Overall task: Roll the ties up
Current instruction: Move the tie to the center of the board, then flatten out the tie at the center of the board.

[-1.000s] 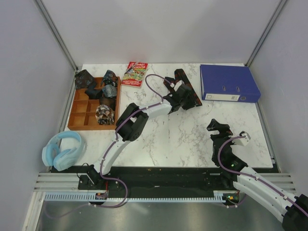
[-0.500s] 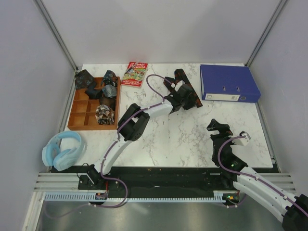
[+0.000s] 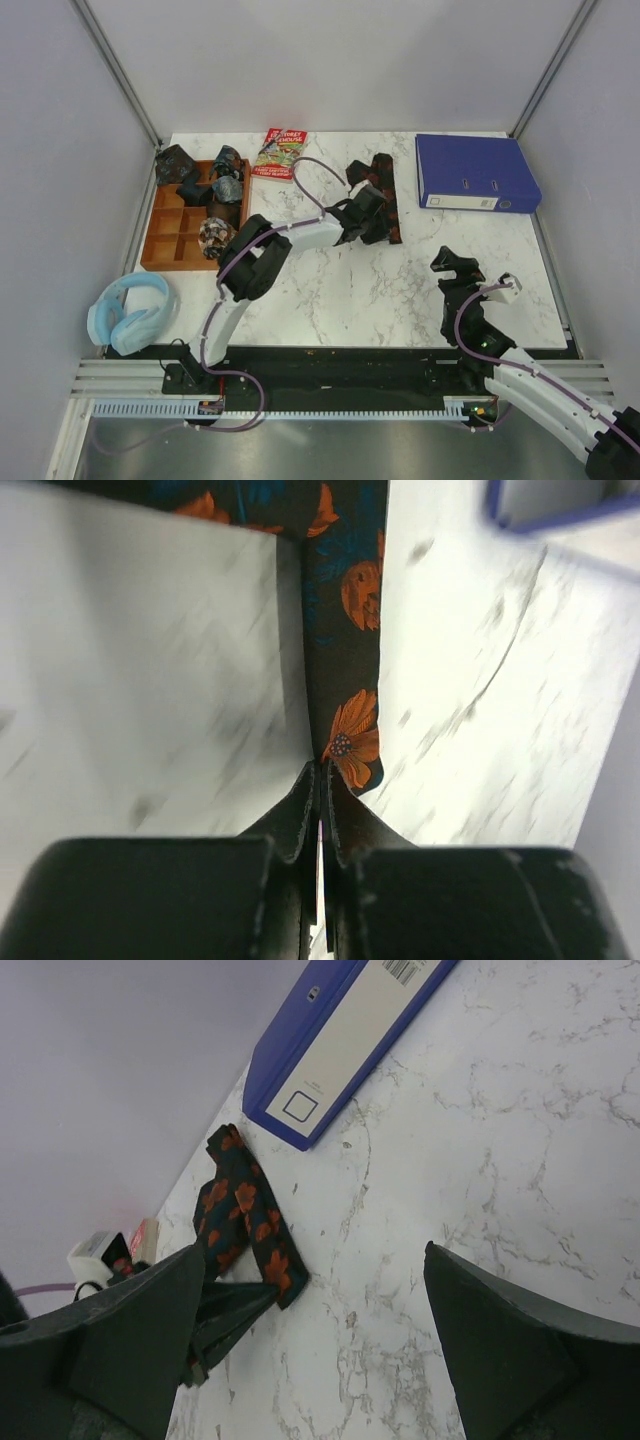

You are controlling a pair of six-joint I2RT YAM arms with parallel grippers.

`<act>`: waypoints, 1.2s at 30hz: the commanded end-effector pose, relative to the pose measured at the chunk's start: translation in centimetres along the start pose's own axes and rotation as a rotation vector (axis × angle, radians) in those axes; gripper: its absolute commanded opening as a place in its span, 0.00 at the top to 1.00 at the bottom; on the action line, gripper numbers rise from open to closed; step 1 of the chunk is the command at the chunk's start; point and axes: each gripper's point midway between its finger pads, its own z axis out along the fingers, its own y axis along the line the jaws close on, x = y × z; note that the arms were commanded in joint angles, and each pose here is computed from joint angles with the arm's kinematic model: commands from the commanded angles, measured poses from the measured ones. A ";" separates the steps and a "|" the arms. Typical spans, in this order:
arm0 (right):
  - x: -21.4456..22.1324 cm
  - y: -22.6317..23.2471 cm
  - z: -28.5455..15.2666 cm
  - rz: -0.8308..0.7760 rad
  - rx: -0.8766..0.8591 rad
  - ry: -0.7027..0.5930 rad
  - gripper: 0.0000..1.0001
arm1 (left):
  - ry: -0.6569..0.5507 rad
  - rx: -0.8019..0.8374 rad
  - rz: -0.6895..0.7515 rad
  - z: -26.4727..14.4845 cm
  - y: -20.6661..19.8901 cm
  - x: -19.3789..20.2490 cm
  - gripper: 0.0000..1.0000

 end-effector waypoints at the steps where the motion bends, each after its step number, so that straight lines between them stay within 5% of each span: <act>1: 0.9 -2.7 0.0 -0.064 0.032 -0.002 0.02 | 0.047 0.028 0.088 -7.0 0.2 1.3 0.98; 5: 1.7 -1.2 -0.3 -0.099 0.000 0.074 0.02 | 0.115 0.016 0.129 -11.8 2.8 3.5 0.98; 12: 7.3 0.5 -2.6 -0.116 -0.022 0.410 0.03 | 0.183 -0.052 0.162 -20.3 10.4 6.6 0.98; 21: 13.0 2.6 -5.4 -0.119 -0.060 0.709 0.12 | 0.179 -0.087 0.071 -24.8 17.9 7.7 0.98; 23: 13.9 3.2 -5.7 -0.150 -0.053 0.735 0.14 | 0.179 -0.094 0.059 -25.4 18.6 7.9 0.82; 24: 14.3 3.4 -6.0 -0.168 -0.053 0.751 0.14 | 0.180 -0.109 0.046 -25.7 19.4 8.2 0.48; 27: 15.4 4.0 -6.4 -0.231 -0.043 0.784 0.15 | 0.133 -0.132 0.029 -27.1 20.2 7.7 0.12; 31: 17.5 5.2 -6.1 -0.332 -0.028 0.838 0.16 | 0.011 -0.186 0.002 -29.7 20.8 5.9 0.10; 36: 19.0 5.6 -5.5 -0.415 -0.011 0.864 0.28 | -0.064 -0.079 -0.121 -31.0 20.7 6.8 0.28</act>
